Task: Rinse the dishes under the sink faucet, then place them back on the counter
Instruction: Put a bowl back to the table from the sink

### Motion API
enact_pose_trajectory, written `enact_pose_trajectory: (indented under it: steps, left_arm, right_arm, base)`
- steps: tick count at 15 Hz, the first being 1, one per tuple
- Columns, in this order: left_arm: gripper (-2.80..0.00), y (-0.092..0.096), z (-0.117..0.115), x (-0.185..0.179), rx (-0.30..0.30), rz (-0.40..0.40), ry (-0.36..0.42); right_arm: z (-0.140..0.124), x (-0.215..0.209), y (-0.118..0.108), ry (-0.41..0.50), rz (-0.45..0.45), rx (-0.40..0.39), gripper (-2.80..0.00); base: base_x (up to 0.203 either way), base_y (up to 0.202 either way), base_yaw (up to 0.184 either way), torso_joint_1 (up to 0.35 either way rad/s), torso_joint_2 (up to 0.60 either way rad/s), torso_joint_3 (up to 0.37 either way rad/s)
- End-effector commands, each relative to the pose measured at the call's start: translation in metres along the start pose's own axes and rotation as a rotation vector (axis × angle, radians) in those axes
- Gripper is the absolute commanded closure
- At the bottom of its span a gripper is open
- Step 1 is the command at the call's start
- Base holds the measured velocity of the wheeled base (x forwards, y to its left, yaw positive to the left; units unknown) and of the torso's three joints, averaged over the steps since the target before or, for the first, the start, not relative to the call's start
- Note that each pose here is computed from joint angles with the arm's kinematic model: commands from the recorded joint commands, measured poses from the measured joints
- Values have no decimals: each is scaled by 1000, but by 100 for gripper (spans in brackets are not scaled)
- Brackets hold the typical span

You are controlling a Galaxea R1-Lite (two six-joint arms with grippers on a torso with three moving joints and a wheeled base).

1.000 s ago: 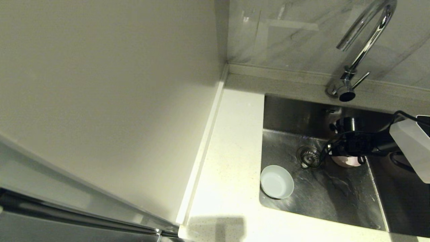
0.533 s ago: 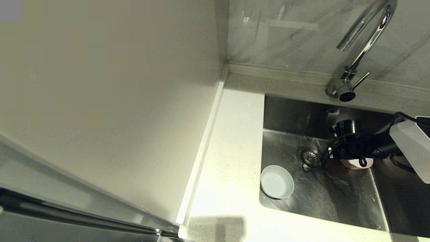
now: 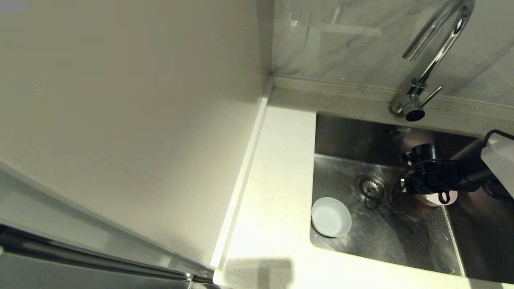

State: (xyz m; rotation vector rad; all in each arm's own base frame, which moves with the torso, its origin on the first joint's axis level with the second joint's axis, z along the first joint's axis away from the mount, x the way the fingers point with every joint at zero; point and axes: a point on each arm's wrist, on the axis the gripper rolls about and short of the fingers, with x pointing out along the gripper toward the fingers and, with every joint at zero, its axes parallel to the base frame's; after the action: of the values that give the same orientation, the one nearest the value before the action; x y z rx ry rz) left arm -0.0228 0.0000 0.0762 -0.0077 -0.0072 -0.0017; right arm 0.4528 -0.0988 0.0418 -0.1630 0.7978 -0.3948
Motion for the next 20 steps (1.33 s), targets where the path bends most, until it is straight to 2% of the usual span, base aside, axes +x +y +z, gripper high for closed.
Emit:
enact_pose_trajectory:
  steps: [1,5,8,11,13,17,20]
  left_arm:
    - [0,0,-1,0,0,0,3]
    - [0,0,-1,0,0,0,3]
    - [0,0,-1,0,0,0,3]
    - [0,0,-1,0,0,0,3]
    - [0,0,-1,0,0,0,3]
    - [0,0,-1,0,0,0,3]
    - [0,0,-1,0,0,0,3]
  right_arm:
    - [-1,-28,-9,-3,57,7,0]
    - [-22,-106,-33,-18,285,23,0]
    - [-43,-173,-47,-25,364,31,0]
    - [-67,-235,-48,78,470,26,0]
    - [-73,-268,-36,119,573,50,0]
    - [-40,-319,-12,196,899,220,0]
    - [-5,-341,-5,360,1172,427,0]
  base:
    - [0,0,0,0,0,0]
    - [0,0,0,0,0,0]
    - [0,0,0,0,0,0]
    - [0,0,0,0,0,0]
    - [0,0,0,0,0,0]
    - [0,0,0,0,0,0]
    - [0,0,0,0,0,0]
